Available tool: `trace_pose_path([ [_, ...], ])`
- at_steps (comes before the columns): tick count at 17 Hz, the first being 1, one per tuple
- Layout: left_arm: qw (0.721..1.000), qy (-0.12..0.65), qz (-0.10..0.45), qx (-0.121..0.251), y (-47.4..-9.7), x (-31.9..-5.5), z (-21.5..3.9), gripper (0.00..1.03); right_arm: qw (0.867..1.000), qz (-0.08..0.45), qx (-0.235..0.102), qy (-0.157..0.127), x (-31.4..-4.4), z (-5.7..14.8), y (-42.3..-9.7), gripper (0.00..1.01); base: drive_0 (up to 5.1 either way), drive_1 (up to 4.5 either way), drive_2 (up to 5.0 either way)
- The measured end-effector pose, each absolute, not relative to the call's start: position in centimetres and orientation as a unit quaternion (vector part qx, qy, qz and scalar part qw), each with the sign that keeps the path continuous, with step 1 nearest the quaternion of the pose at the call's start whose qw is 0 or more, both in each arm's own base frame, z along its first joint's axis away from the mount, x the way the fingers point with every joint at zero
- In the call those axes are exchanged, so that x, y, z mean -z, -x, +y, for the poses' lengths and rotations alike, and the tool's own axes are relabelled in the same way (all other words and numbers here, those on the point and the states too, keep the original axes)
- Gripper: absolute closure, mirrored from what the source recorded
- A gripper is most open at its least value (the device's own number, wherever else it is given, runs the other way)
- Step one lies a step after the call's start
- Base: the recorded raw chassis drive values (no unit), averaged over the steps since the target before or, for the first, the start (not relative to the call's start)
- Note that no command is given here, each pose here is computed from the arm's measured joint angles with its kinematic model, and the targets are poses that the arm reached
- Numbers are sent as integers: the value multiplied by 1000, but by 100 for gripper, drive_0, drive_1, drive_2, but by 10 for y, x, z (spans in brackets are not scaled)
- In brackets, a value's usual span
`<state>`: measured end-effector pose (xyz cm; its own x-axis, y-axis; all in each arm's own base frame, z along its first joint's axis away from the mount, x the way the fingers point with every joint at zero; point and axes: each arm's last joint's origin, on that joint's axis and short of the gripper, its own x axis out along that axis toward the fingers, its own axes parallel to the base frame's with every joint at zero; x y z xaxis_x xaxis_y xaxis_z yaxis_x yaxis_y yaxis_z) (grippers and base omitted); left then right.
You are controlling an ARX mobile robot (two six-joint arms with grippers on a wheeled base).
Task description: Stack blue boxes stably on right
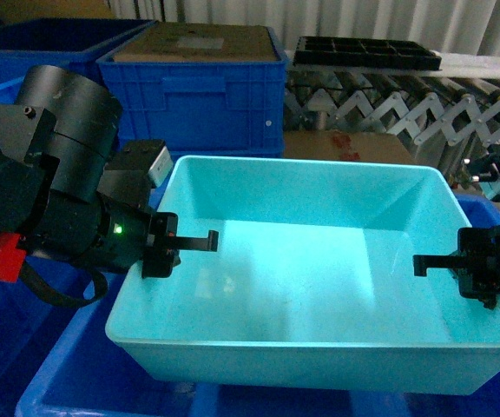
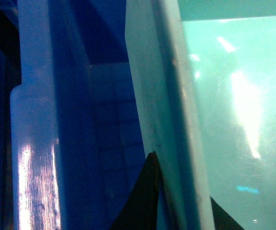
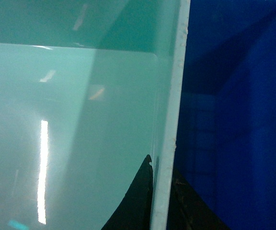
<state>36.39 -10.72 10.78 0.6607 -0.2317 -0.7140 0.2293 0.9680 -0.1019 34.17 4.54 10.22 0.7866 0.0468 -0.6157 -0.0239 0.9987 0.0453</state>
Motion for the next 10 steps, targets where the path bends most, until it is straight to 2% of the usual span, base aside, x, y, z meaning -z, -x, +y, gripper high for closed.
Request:
trace_pose_path([
  [10,909,8,397,123,-370,-105,-100,97,944,329,-20,-12,-102,51,-346,94,0,0,0],
])
